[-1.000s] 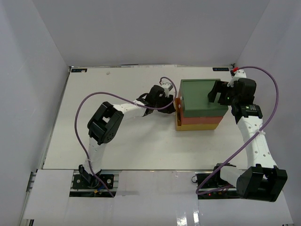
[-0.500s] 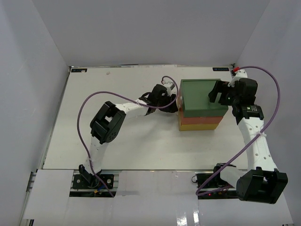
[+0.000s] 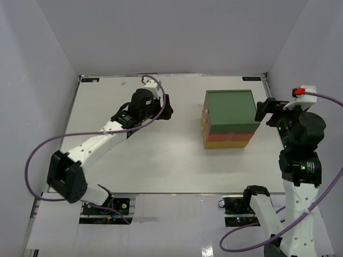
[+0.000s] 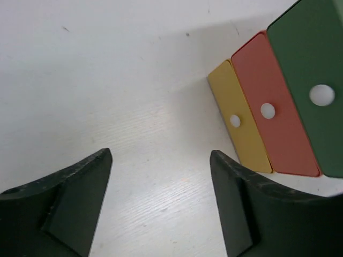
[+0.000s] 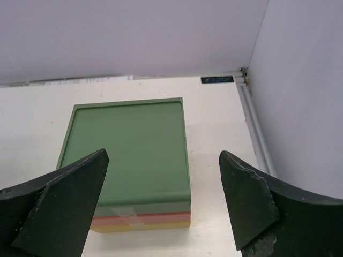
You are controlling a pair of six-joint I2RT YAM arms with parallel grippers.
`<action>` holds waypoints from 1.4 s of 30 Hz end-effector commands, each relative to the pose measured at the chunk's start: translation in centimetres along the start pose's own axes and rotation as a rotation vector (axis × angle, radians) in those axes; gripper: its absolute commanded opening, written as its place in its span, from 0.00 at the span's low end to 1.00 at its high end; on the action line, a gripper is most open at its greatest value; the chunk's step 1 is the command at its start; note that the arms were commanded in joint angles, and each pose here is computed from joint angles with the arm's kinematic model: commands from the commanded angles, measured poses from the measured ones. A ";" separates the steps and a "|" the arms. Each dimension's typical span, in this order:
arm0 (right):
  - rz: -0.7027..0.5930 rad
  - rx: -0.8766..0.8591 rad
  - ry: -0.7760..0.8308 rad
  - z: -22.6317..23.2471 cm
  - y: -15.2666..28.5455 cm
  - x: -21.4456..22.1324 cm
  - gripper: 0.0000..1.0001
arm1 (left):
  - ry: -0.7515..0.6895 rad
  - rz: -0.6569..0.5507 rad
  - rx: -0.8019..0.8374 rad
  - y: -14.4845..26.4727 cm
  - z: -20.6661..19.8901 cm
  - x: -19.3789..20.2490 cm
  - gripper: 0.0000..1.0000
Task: Sort the stationery into containers
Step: Close the drawer in the storage box, then reset both arms
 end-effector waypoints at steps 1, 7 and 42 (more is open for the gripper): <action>-0.084 0.026 0.033 -0.1 2.9 -1.2 0.90 | -0.051 -0.098 -0.125 7.4 2.0 -2.4 0.88; -0.115 -0.061 0.047 0.9 5.4 1.0 0.90 | -0.044 -0.205 -0.257 17.6 4.6 -1.8 0.98; -0.159 -0.143 0.060 -0.5 7.0 11.2 0.90 | 0.114 -0.418 -0.401 24.0 8.8 7.3 0.98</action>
Point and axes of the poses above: each gripper's point midway between its finger pads, its own y axis back along the fingers, its own z axis along the line the jaws close on, x = y × z, the point moved 3 cm from there along y, back along the fingers, and after that the axes turned 10 degrees about -y, right-handed, at the moved point
